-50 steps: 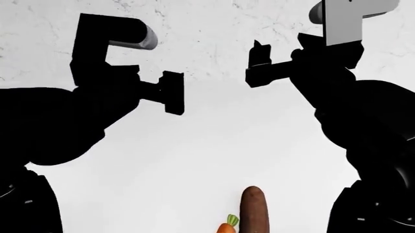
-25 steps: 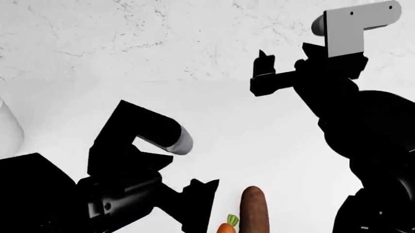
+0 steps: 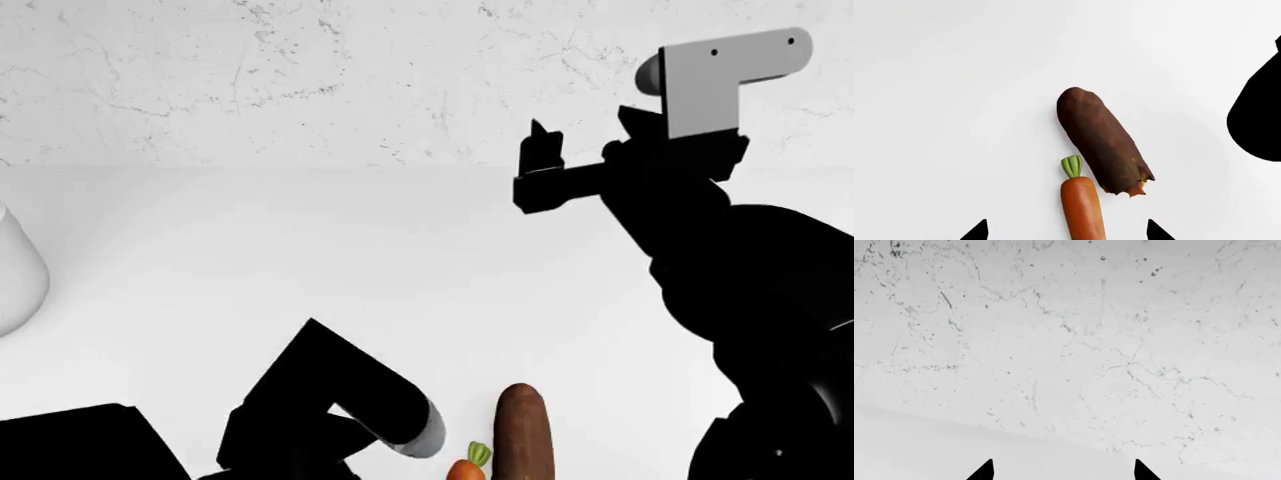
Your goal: Pick the sweet potato, carrot from the counter and place them in the cabinet. Then close the cabinet.
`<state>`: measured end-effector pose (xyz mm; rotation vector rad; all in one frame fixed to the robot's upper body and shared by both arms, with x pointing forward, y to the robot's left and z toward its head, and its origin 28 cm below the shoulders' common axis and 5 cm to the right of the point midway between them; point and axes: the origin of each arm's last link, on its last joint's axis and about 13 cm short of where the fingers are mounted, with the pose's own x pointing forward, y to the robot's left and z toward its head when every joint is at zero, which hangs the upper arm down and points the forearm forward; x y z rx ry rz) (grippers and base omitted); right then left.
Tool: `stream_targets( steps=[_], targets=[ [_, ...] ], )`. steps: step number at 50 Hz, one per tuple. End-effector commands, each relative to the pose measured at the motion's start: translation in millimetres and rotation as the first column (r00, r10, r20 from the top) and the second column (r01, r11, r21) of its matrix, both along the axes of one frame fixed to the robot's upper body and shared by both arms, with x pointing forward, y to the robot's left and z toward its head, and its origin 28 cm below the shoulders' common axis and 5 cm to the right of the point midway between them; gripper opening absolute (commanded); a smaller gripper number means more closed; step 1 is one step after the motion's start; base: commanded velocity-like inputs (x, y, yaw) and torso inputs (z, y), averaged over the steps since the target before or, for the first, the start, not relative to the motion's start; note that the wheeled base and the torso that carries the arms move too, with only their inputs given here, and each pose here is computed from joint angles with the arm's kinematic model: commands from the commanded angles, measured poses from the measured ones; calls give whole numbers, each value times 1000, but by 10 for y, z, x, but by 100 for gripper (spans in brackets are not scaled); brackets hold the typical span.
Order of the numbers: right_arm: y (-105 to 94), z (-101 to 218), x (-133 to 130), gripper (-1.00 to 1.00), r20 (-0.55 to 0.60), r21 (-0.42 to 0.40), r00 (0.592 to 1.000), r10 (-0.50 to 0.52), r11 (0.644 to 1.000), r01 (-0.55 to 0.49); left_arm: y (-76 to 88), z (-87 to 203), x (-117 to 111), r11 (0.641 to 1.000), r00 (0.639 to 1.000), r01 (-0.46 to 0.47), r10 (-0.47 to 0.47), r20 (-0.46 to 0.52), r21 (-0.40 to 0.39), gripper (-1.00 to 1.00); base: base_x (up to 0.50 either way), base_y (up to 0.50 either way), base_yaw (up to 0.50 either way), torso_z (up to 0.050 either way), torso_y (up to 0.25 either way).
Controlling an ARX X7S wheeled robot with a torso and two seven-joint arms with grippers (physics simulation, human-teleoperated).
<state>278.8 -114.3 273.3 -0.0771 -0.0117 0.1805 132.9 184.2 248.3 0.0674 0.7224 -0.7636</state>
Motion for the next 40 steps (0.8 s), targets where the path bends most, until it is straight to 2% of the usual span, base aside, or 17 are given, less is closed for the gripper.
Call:
stream_targets(
  steps=[1, 23, 40],
  targets=[
    [2, -40, 1, 100, -8, 3, 1000, 3, 1000, -3, -99, -137, 94, 1000, 1000, -2, 1, 24, 30, 100, 0, 0, 0, 0, 0],
    [-12, -107, -13, 100, -20, 13, 1000, 6, 1000, -5, -299, -388, 150, 993, 996, 86, -84, -33, 79, 100, 0, 0, 0, 0, 0],
    [-27, -151, -18, 100, -28, 16, 1000, 1, 1000, 0, -319, -624, 92, 989, 990, 105, -94, -105, 101, 100, 0, 0, 0, 0, 0]
  ],
)
